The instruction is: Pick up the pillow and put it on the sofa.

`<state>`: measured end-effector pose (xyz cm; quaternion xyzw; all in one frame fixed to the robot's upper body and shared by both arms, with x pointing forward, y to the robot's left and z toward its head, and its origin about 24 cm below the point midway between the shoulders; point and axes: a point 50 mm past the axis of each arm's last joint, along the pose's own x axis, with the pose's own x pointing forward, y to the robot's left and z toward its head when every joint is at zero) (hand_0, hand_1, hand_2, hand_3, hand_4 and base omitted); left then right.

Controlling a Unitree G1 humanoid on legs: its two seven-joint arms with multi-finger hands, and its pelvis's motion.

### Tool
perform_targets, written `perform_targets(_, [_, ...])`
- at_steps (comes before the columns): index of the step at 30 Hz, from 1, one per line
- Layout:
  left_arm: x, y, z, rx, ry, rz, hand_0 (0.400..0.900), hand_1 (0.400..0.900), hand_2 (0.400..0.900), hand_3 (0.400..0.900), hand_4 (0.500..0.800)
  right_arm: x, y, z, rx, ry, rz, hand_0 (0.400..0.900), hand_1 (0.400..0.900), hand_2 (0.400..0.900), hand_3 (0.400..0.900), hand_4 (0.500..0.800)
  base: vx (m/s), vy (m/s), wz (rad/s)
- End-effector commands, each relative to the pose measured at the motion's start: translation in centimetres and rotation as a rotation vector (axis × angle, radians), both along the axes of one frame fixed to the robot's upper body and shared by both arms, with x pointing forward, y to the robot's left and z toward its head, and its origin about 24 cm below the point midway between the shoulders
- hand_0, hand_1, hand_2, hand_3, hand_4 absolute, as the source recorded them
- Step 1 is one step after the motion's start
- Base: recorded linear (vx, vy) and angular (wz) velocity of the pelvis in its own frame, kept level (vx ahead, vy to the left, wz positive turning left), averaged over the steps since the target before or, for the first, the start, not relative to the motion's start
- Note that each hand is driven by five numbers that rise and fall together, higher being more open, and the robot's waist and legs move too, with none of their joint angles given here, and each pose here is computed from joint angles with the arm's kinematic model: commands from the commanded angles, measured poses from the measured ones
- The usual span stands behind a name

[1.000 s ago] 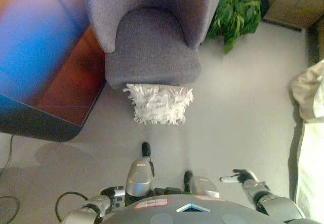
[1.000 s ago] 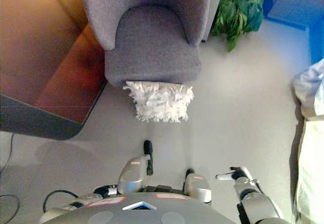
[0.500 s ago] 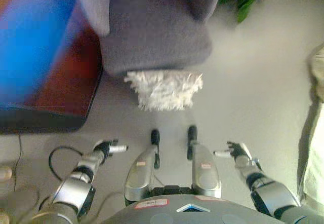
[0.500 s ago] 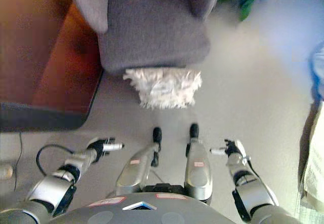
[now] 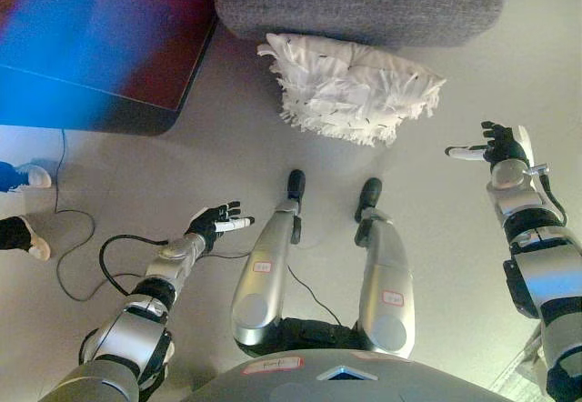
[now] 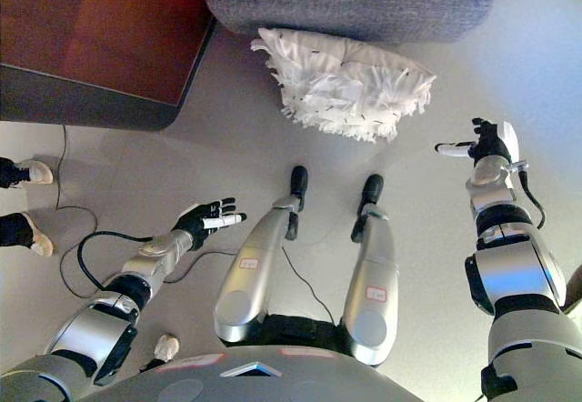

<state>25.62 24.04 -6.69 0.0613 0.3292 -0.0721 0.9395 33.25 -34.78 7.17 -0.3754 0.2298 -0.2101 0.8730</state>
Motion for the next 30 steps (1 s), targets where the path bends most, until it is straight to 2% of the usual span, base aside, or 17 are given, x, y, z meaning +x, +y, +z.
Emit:
perform_targets(1, [-1.9,3.4,0.0,-0.030,0.006,0.123,0.900,0.900,0.900,0.900,0.800,-1.1,-3.7,3.4,-0.072,-0.073,-0.091,0.900,0.900,0.900,0.900,0.800,-0.006,0.012,0.06])
perform_targets(9, [-2.9,3.3,0.0,-0.146,-0.047,0.160,0.900,0.900,0.900,0.900,0.800,0.4,-4.7,10.6,-0.168,-0.168,-0.049,0.900,0.900,0.900,0.900,0.800,0.054,0.028,0.05])
perform_targets(16, [-4.4,3.4,-0.5,-0.239,-0.062,0.189,0.900,0.900,0.900,0.900,0.800,1.1,-4.5,14.3,-0.178,-0.248,-0.031,0.900,0.900,0.900,0.900,0.800,0.064,0.009,0.07])
perform_targets(23, [-6.7,3.4,-1.5,-0.288,-0.059,0.223,0.900,0.900,0.900,0.900,0.800,1.1,-4.5,16.4,-0.149,-0.318,-0.007,0.900,0.900,0.900,0.900,0.800,0.082,-0.033,0.15])
perform_targets(30, [-8.3,3.9,-1.9,-0.319,-0.057,0.248,0.900,0.900,0.900,0.900,0.800,2.0,-3.2,18.1,-0.064,-0.319,0.124,0.900,0.900,0.900,0.900,0.800,0.007,-0.015,0.00])
